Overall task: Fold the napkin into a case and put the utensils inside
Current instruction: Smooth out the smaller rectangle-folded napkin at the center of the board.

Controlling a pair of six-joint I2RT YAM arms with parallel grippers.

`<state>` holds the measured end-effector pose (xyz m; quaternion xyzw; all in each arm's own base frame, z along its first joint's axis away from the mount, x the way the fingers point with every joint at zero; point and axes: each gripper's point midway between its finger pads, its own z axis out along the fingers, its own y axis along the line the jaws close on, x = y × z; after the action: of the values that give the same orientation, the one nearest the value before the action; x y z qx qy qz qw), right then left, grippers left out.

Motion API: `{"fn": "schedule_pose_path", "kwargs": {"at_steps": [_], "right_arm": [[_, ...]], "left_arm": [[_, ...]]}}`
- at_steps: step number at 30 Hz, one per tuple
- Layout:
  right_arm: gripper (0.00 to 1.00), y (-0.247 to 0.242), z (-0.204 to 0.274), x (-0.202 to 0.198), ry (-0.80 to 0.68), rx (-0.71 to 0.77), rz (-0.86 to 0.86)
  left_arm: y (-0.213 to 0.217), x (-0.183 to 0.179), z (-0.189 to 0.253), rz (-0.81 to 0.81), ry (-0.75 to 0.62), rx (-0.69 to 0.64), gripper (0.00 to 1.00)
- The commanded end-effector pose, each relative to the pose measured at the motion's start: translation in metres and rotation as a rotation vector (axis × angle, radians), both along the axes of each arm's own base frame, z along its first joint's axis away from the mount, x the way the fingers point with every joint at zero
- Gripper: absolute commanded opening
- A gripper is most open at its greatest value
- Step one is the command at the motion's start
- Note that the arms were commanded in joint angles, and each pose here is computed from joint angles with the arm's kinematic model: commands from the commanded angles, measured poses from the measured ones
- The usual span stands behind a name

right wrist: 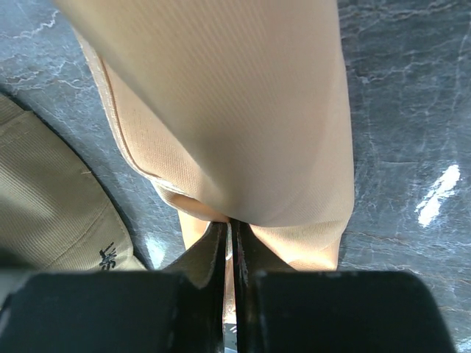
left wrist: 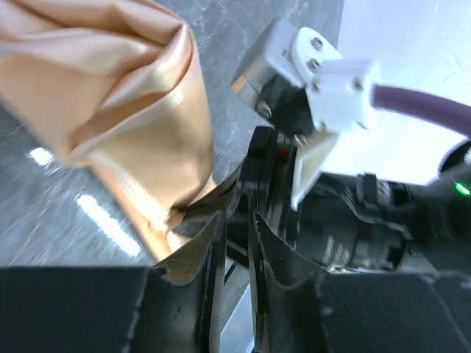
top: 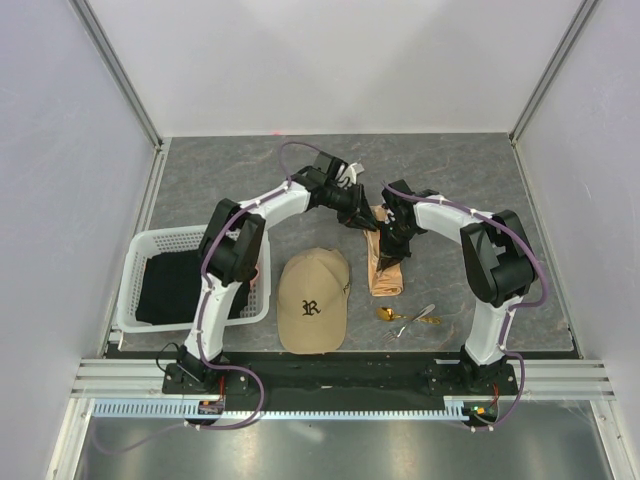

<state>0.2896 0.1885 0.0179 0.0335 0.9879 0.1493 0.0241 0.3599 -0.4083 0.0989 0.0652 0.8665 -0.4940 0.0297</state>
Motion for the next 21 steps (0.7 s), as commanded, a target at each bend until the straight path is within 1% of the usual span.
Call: {"fn": "schedule_pose_path", "kwargs": {"at_steps": [1,4,5,7,10,11,13,14,16,18,21], "right_arm": [[0.08,0.001,0.003,0.009,-0.047,0.009,-0.009],[0.13,0.004,0.011,0.009,-0.05,0.038,-0.019],[0.16,0.005,0.014,0.008,-0.047,0.05,-0.024],[0.2,0.006,0.021,0.006,-0.055,0.067,-0.03],[0.29,0.005,0.032,0.001,-0.06,0.083,-0.024],[0.34,0.003,0.035,0.001,-0.063,0.084,-0.028],[0.4,-0.002,0.045,-0.003,-0.071,0.096,-0.031],[0.45,-0.007,0.048,-0.002,-0.073,0.104,-0.045],[0.47,-0.015,0.057,0.001,-0.088,0.123,-0.064],[0.48,-0.016,0.06,0.005,-0.098,0.138,-0.068],[0.45,-0.006,0.056,0.008,-0.079,0.184,-0.07]], "left_arm": [[-0.022,-0.004,-0.014,-0.017,0.066,-0.039,0.24],[-0.021,0.003,-0.039,-0.002,0.081,-0.003,0.21],[-0.02,0.005,-0.044,-0.011,0.066,0.008,0.2],[-0.019,0.013,-0.056,-0.007,0.052,0.052,0.18],[-0.021,0.02,-0.058,-0.013,0.001,0.064,0.16],[-0.021,0.022,-0.061,-0.015,-0.009,0.069,0.16],[-0.019,0.024,-0.062,-0.013,-0.016,0.082,0.15],[-0.018,0.023,-0.064,-0.018,-0.019,0.09,0.15],[-0.016,0.023,-0.066,-0.021,-0.025,0.1,0.14],[-0.015,0.023,-0.063,-0.02,-0.038,0.103,0.14],[-0.015,0.025,-0.057,-0.015,-0.052,0.103,0.14]]}}
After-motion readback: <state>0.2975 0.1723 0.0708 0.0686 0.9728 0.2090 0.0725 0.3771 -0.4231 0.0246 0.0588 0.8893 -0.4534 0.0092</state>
